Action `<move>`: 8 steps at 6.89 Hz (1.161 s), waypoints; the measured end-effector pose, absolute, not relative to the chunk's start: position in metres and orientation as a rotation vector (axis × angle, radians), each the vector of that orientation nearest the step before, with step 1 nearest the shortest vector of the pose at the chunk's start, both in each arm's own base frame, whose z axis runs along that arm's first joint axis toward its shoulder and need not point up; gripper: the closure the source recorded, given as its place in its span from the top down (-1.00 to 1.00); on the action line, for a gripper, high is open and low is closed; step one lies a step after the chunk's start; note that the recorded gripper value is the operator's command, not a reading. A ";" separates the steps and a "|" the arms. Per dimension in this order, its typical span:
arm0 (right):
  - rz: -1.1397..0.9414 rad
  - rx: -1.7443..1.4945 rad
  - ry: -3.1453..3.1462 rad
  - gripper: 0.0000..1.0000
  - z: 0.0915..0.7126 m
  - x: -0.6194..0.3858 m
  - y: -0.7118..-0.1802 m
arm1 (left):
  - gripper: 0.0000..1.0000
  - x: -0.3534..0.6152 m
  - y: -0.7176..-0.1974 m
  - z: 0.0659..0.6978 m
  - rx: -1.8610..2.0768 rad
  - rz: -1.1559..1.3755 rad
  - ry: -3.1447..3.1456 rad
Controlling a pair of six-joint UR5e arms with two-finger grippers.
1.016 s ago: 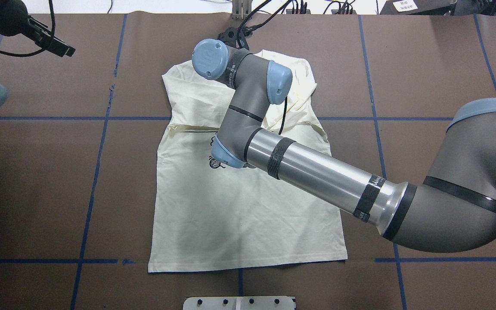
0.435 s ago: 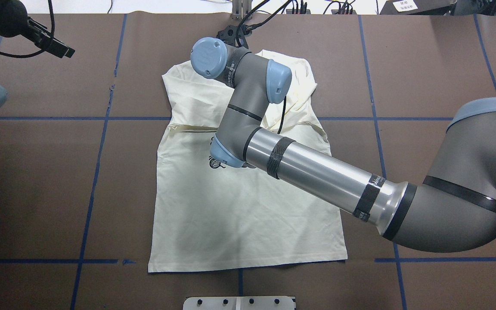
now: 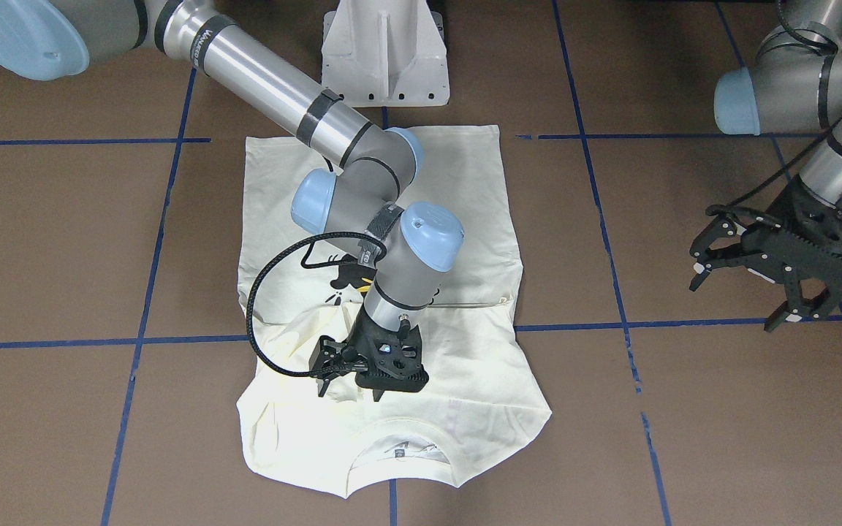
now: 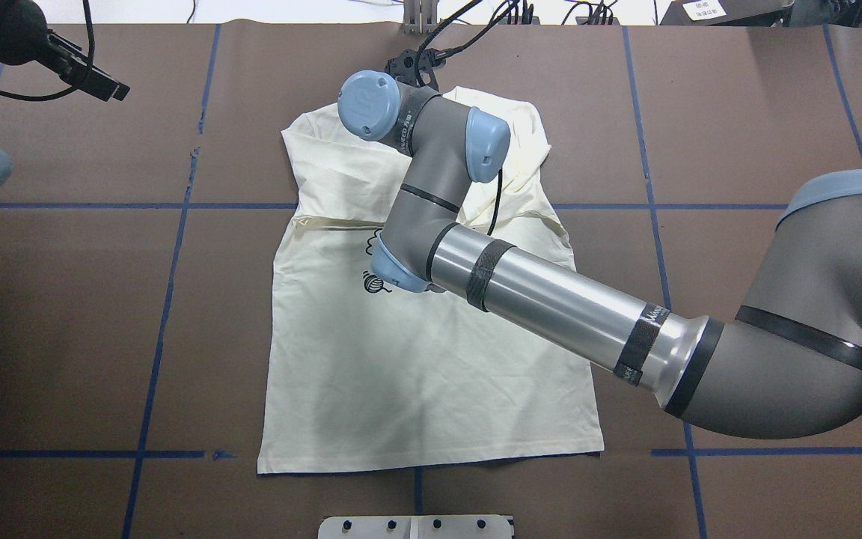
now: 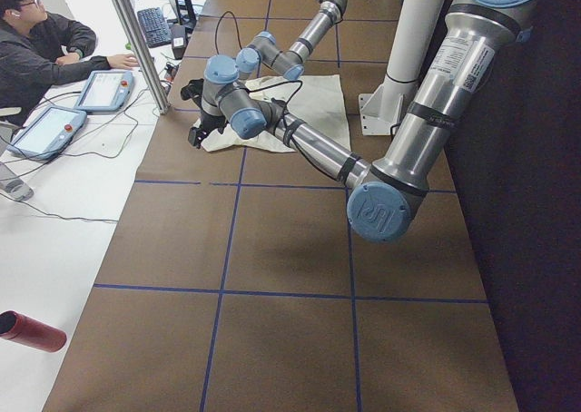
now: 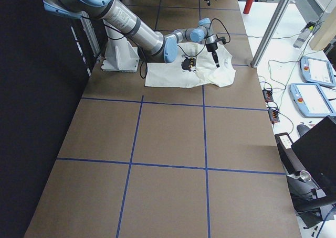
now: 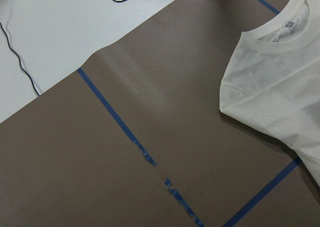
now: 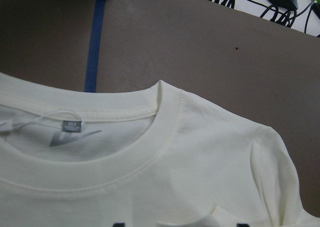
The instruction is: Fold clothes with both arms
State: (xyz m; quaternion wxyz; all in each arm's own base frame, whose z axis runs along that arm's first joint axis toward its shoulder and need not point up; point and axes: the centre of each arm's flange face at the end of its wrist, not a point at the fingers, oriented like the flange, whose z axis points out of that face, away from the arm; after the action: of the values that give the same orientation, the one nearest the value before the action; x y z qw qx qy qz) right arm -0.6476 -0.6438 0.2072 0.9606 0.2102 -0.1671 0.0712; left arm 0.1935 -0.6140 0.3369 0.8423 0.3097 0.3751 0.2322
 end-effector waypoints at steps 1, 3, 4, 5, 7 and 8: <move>0.141 0.424 -0.331 -0.30 0.211 -0.648 -0.644 | 1.00 0.193 -0.614 0.336 0.655 0.491 0.792; 0.134 0.425 -0.327 -1.00 0.212 -0.648 -0.644 | 1.00 0.194 -0.614 0.336 0.655 0.491 0.793; 0.121 0.429 -0.326 -1.00 0.210 -0.648 -0.644 | 1.00 0.194 -0.614 0.336 0.655 0.492 0.793; 0.104 0.436 -0.329 -1.00 0.205 -0.647 -0.644 | 1.00 0.194 -0.614 0.337 0.655 0.492 0.793; 0.089 0.457 -0.348 -1.00 0.193 -0.640 -0.645 | 1.00 0.194 -0.614 0.336 0.656 0.492 0.793; 0.078 0.469 -0.358 -1.00 0.195 -0.629 -0.642 | 1.00 0.194 -0.613 0.336 0.655 0.489 0.794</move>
State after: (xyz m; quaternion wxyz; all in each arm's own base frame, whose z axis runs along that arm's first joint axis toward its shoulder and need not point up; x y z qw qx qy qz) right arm -0.6294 -0.6421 0.1948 0.9561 0.2312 -0.1761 0.0382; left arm 0.1939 -0.6134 0.3359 0.8420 0.3101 0.3759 0.2315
